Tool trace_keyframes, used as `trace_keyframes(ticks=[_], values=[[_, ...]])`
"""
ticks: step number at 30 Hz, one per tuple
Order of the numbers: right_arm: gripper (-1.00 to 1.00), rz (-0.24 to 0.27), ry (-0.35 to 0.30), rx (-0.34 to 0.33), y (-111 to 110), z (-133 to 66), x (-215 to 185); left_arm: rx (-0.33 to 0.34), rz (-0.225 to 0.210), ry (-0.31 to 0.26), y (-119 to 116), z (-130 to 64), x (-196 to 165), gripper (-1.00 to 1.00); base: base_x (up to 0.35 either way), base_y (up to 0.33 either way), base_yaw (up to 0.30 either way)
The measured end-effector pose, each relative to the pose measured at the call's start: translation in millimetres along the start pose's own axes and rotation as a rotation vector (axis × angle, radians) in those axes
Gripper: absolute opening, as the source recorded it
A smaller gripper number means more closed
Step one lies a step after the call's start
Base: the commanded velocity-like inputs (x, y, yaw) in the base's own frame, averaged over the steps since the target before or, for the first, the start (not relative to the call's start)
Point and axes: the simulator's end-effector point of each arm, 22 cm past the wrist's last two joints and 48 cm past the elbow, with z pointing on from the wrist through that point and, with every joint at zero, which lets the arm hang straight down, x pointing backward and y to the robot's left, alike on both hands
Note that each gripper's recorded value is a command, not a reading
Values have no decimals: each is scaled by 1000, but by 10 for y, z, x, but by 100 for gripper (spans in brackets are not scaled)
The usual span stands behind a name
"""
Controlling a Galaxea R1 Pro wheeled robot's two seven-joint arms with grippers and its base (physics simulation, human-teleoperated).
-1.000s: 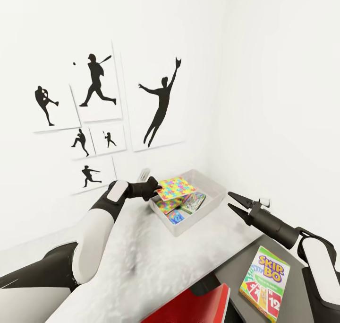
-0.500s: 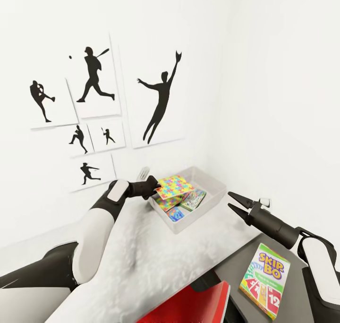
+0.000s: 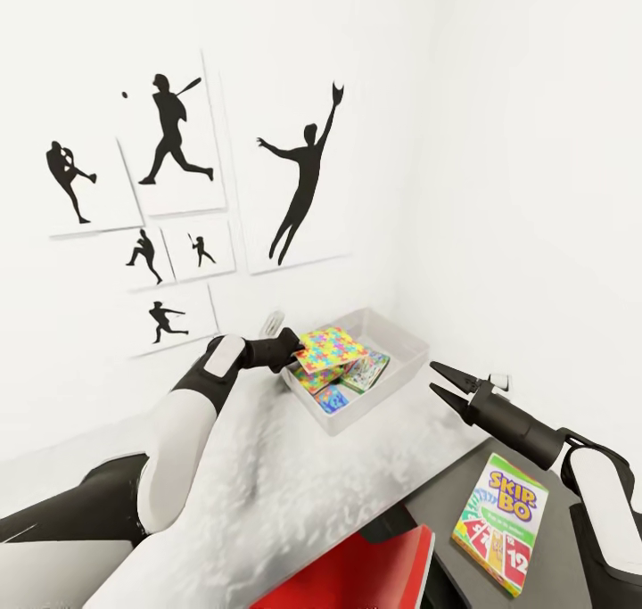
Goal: Put all the toys in the child's room - the three board games (two on the bed and one on the table), the two jigsaw puzzles on the table, and the tennis ball on the table - inside the toy box on the table in the child's room.
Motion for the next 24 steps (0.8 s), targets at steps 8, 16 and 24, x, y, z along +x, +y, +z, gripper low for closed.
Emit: trace_keyframes(ticks=[8,16,24], values=[[100,9,5,8,-67,16,22,29,19,-12,-206,5,-151,-100,0,0,0],[100,18,8,16,-134,25,38,41,24,-7,-276,33,-199,-100,0,0,0],[100,27,13,24,-199,31,55,44,27,-10,-306,68,-253,-100,0,0,0]])
